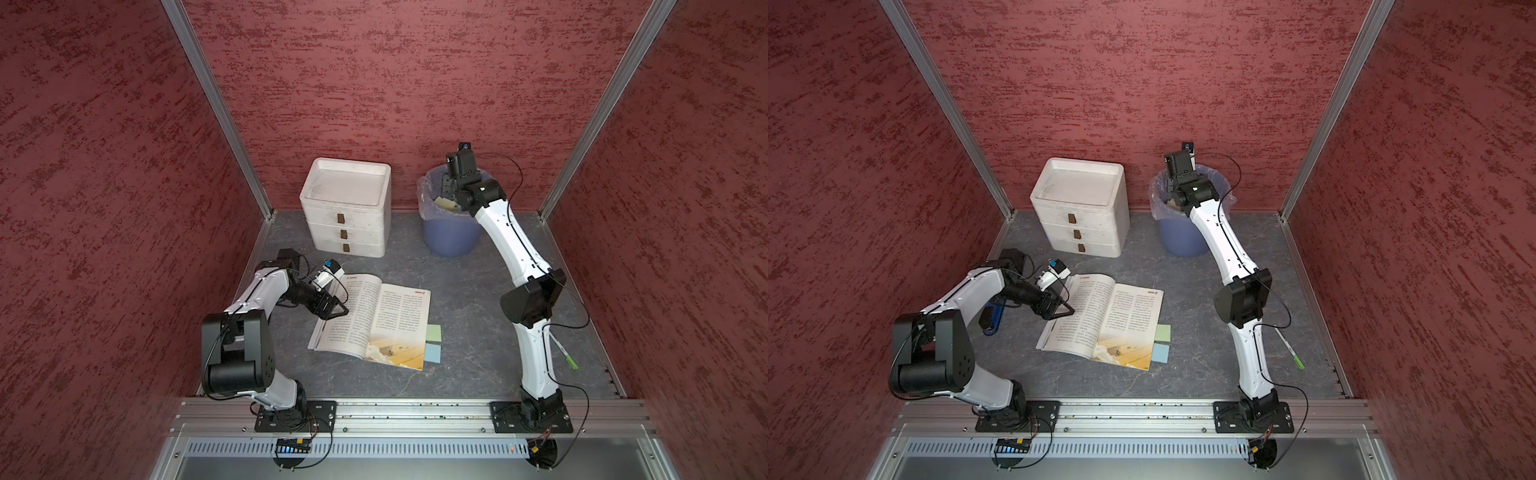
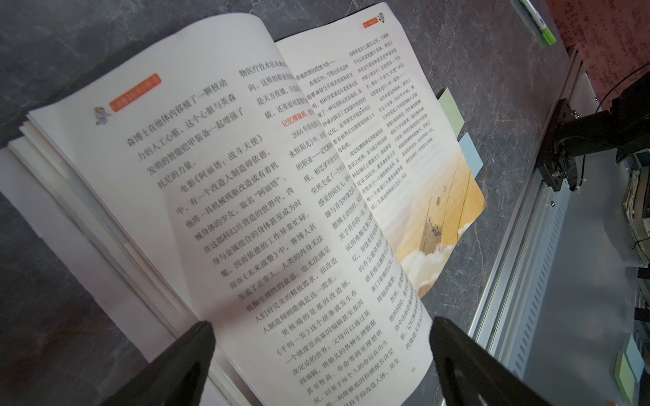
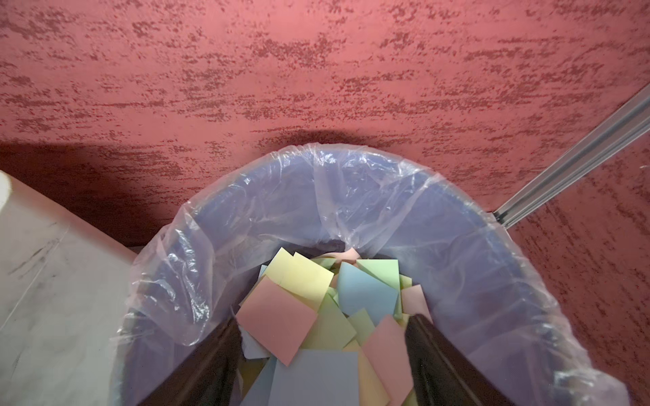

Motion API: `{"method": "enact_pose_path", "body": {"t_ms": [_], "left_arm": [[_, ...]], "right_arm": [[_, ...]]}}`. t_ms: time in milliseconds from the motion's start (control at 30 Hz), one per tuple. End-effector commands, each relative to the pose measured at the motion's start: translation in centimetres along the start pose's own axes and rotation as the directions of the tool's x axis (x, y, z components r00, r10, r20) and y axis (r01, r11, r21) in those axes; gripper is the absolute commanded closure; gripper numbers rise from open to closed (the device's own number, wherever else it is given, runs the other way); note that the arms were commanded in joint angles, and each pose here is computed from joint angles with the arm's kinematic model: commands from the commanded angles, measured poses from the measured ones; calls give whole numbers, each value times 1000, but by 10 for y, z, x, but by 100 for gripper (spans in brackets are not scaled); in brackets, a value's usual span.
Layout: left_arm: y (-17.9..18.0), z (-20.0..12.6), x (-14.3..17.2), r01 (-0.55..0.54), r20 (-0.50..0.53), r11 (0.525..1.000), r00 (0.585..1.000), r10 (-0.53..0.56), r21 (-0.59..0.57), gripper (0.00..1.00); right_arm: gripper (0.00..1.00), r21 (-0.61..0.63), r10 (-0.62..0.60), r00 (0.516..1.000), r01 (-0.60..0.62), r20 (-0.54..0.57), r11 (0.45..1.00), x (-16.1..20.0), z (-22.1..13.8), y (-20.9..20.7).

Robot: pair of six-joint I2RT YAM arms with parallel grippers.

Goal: Peel off the used sticky note
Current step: Place the note in the trash bin.

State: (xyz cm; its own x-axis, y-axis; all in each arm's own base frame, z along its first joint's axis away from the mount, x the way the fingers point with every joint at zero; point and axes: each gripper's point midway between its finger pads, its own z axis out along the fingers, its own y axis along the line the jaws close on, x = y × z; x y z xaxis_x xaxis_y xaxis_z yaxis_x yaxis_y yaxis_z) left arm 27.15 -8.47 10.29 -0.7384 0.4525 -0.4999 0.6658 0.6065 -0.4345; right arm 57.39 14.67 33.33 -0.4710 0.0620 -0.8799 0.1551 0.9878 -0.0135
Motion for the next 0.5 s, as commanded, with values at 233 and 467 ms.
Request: {"method": "enact_pose_path", "body": {"t_ms": [233, 467], "left_arm": [[12, -6, 7, 9, 26, 1000, 1000, -9, 7, 2], [25, 9, 27, 41, -32, 998, 999, -42, -37, 14]], "right_arm": [[20, -271, 87, 994, -101, -61, 957, 24, -110, 17], [20, -431, 169, 956, -260, -239, 864, 137, -169, 12]]}}
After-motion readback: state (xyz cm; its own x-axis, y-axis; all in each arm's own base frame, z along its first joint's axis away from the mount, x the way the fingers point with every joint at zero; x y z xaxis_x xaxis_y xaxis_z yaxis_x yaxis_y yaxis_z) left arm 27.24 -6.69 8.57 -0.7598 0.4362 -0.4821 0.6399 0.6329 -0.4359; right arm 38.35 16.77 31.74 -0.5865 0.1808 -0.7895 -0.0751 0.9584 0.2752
